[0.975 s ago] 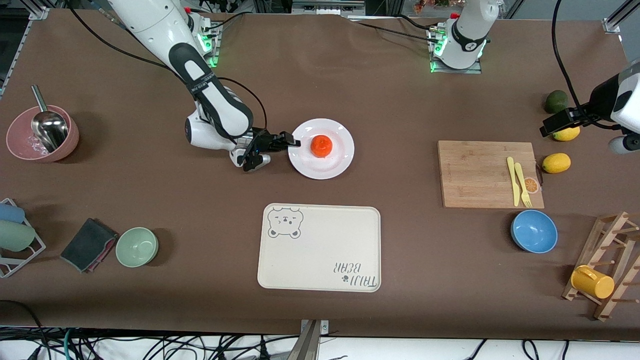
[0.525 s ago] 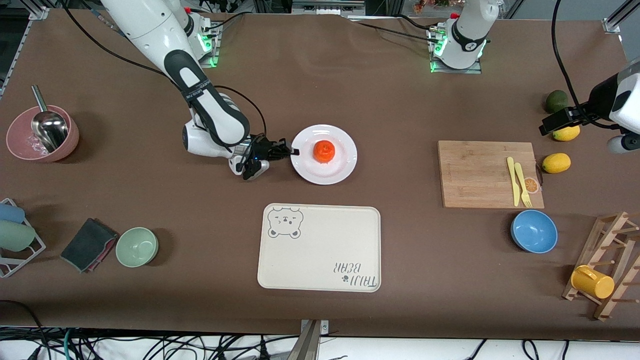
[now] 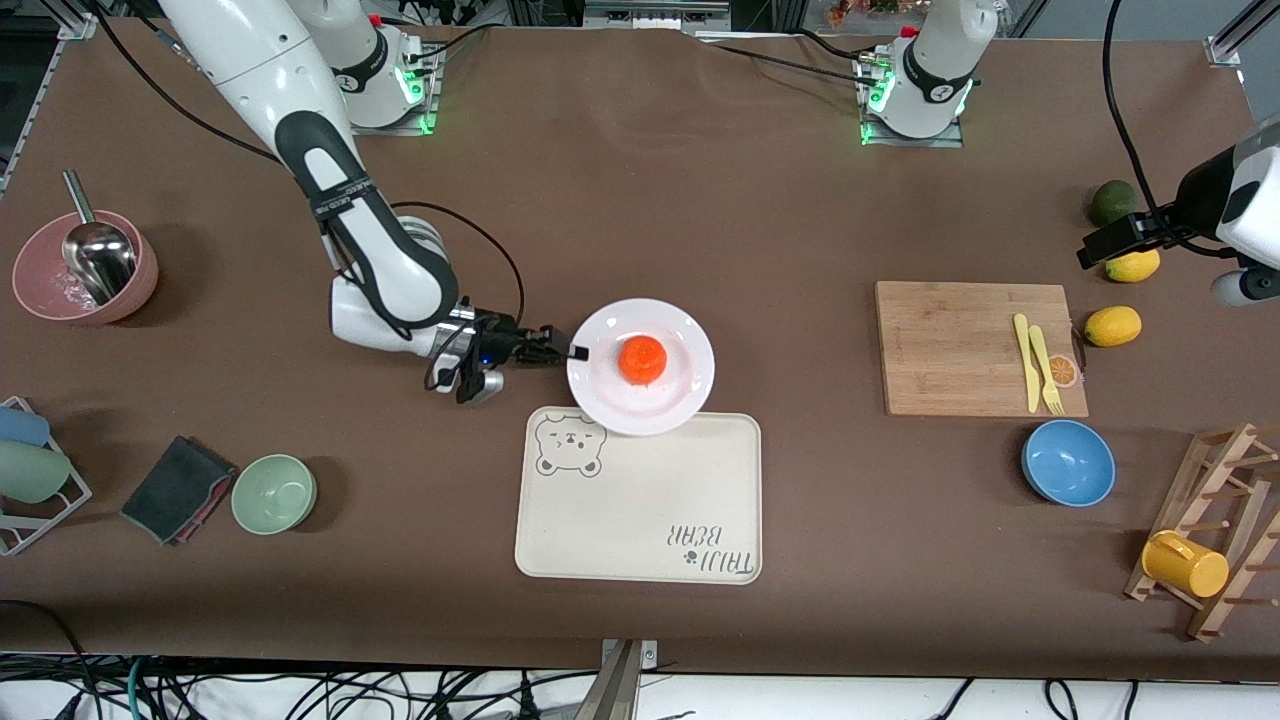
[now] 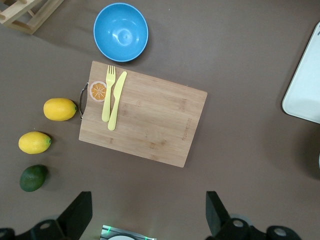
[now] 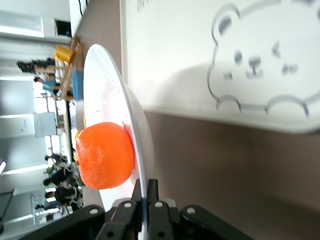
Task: Place orange and plate with both arms
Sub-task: 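Slide the plate with the right gripper onto the bear tray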
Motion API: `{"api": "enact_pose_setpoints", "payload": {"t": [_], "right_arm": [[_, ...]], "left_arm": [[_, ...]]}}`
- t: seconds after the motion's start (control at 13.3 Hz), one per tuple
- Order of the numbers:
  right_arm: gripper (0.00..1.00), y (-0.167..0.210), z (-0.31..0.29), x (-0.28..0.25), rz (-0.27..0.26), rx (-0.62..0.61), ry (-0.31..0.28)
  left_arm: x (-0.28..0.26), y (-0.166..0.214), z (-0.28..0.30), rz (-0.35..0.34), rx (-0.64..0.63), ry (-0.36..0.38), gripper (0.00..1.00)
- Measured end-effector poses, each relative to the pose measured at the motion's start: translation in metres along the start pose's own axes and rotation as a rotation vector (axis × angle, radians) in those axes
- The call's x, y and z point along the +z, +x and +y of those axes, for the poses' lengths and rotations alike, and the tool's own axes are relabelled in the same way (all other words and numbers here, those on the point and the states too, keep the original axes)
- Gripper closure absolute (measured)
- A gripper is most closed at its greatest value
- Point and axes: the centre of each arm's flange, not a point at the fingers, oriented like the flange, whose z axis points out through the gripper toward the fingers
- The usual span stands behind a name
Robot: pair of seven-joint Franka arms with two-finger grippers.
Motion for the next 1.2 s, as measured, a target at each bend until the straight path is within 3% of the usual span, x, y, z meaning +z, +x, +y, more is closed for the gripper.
{"api": "enact_pose_setpoints", "payload": {"t": [0.3,0.53,0.97,1.2], "right_arm": [[0.96,0.082,0.016,0.007,0.126,0.115,0.017],[0.96,0.119,0.035,0.021,0.174,0.164,0.025],[0.95,0.12,0.049,0.06,0.204,0.159,0.002],[0.82,0.124,0.044,0.057,0.201,0.102,-0.041]], "left_arm": [[0.001,0.0,0.001,-0.003,0.001,0.001,0.0],[0.002,0.0,0.001,-0.005,0.001,0.002,0.0],[0.002,0.0,0.001,-0.009,0.001,0.003,0.0],[0.002,0.0,0.001,-0.01,0.002,0.003,0.0]]}}
